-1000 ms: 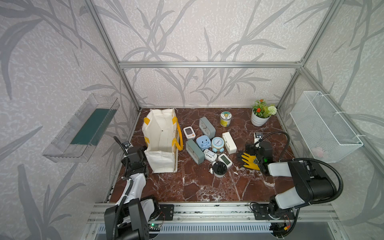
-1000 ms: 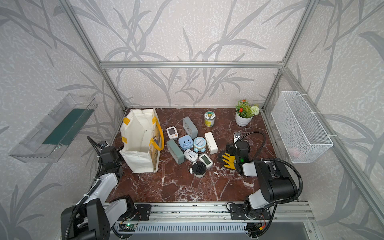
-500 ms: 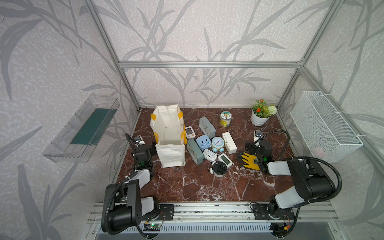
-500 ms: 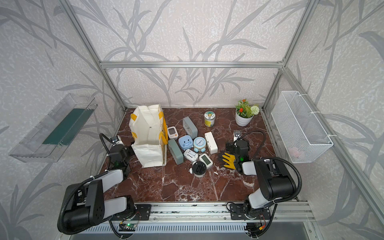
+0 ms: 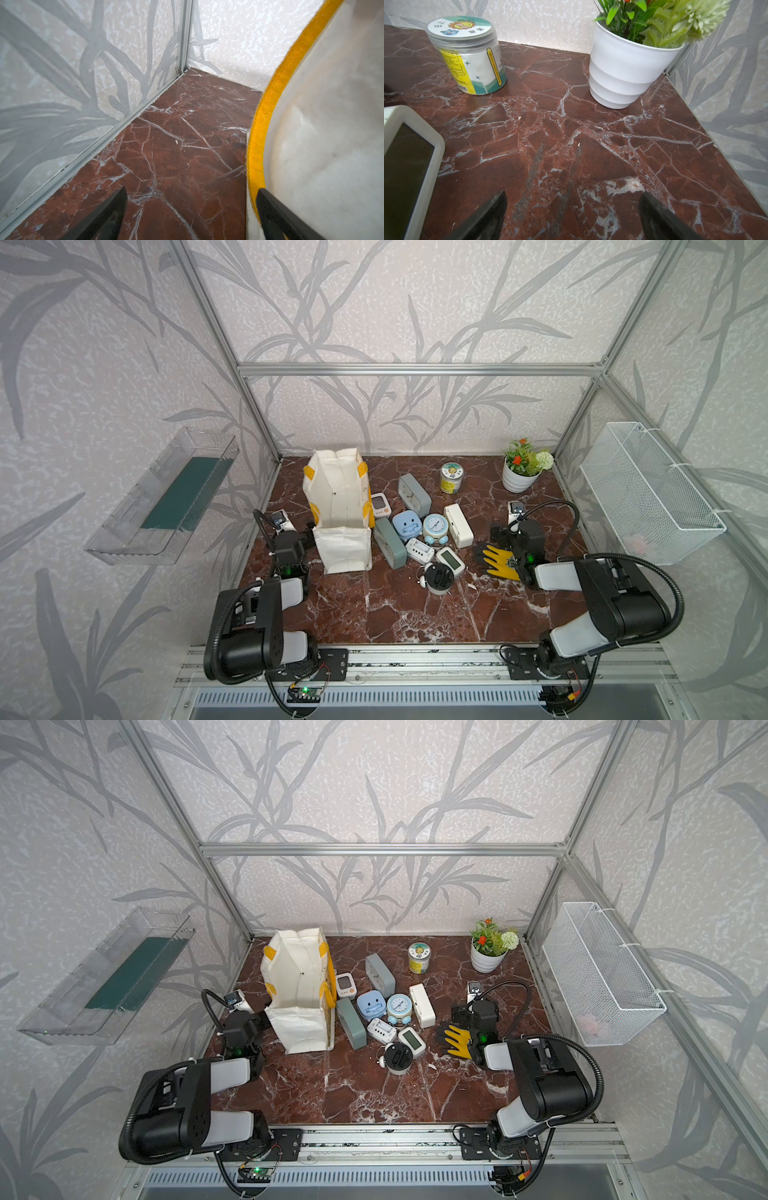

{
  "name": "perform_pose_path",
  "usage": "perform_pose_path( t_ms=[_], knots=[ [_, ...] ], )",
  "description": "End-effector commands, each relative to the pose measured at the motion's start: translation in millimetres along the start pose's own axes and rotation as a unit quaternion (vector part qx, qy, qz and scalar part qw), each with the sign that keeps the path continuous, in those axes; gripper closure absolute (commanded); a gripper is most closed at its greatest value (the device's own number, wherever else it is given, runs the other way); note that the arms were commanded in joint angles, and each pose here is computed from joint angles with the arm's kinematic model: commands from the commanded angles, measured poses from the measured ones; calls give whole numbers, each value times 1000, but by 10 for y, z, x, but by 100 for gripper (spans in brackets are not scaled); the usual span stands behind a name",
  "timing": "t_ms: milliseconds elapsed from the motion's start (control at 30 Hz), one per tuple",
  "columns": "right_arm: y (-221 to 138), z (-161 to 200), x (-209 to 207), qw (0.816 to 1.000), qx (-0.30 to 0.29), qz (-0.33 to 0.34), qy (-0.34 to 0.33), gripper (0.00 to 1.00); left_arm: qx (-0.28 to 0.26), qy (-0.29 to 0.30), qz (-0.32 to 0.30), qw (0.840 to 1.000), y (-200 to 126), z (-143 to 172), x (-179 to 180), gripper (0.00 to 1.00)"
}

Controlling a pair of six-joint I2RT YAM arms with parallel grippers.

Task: Take the alarm clock out of the canvas bag
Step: Move the canvas bag to the center of the board.

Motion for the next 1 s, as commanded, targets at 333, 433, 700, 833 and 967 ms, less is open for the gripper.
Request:
perform_pose_path(
  t_ms=[333,433,700,833,967],
  knots=[
    [15,-102,-45,1000,-16,9,2,1,-19,52,55,997,44,161,-262,4],
    [18,-101,-48,1000,-15,9,2,1,3,64,60,996,144,191,-318,2],
    [16,-106,-47,1000,-16,9,3,1,36,80,66,994,233,215,-407,1],
    [18,-107,-49,1000,-16,9,3,1,35,80,66,994,237,217,-403,1],
    [17,-105,-48,1000,-16,9,3,1,34,80,66,994,238,210,-409,1]
  ],
)
Point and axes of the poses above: each gripper's point midway between its finger pads, its own y axis out along the fingers, its own x axis along the line the jaws close on, z = x × y, the point moved 4 cm from there along -y, back along the fingers, and after that the axes turned 12 degrees about -y, right-handed, at the moved point
